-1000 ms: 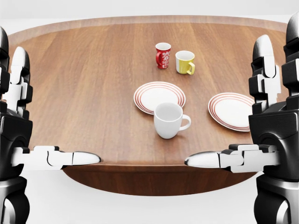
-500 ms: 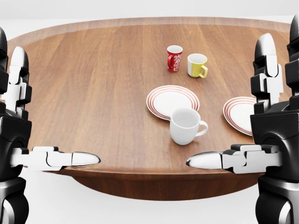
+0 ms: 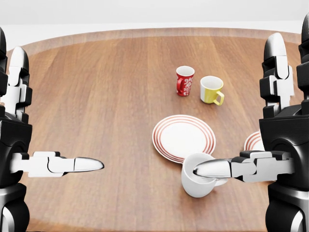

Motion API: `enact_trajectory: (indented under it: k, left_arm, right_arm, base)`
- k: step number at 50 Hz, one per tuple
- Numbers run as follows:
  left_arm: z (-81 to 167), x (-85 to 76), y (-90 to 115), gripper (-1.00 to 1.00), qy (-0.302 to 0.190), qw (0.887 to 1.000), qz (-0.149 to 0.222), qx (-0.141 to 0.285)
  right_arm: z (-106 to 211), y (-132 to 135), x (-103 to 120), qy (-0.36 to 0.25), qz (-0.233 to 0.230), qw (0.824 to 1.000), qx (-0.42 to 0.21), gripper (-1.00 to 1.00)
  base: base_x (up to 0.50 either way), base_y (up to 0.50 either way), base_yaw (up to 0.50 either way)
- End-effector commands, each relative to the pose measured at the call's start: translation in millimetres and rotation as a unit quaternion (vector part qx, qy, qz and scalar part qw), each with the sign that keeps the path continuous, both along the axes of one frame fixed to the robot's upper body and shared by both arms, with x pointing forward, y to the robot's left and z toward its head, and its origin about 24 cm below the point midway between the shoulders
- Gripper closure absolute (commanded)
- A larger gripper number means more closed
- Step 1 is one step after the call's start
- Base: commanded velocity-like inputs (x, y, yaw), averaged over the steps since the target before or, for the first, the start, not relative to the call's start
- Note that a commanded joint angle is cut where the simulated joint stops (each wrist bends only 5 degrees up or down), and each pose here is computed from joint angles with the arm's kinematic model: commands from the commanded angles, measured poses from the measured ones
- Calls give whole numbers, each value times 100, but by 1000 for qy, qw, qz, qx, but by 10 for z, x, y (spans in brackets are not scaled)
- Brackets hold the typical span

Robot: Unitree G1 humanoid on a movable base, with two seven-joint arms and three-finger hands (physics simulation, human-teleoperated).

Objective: Put the white mug on the left plate.

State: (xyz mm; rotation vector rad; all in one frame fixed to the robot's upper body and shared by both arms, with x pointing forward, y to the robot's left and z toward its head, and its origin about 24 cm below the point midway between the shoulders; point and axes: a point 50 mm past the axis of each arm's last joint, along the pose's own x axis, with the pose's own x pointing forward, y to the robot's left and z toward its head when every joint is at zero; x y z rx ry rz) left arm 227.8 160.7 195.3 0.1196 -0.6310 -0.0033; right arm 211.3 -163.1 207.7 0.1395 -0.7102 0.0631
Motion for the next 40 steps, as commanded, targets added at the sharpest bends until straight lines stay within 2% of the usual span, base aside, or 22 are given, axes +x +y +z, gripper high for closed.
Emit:
enact_trajectory:
  k: [1, 40]
  left_arm:
    - [8, -7, -1, -100, -2, 1000, 0, 1]
    - [21, -19, -3, -100, -6, 1000, -1, 1]
  right_arm:
    - [2, 1, -6, -1, 1, 1000, 0, -100]
    - [-24, 27, 18, 6, 2, 1000, -5, -100]
  base:
    - [50, 0, 0]
    - [48, -1, 0]
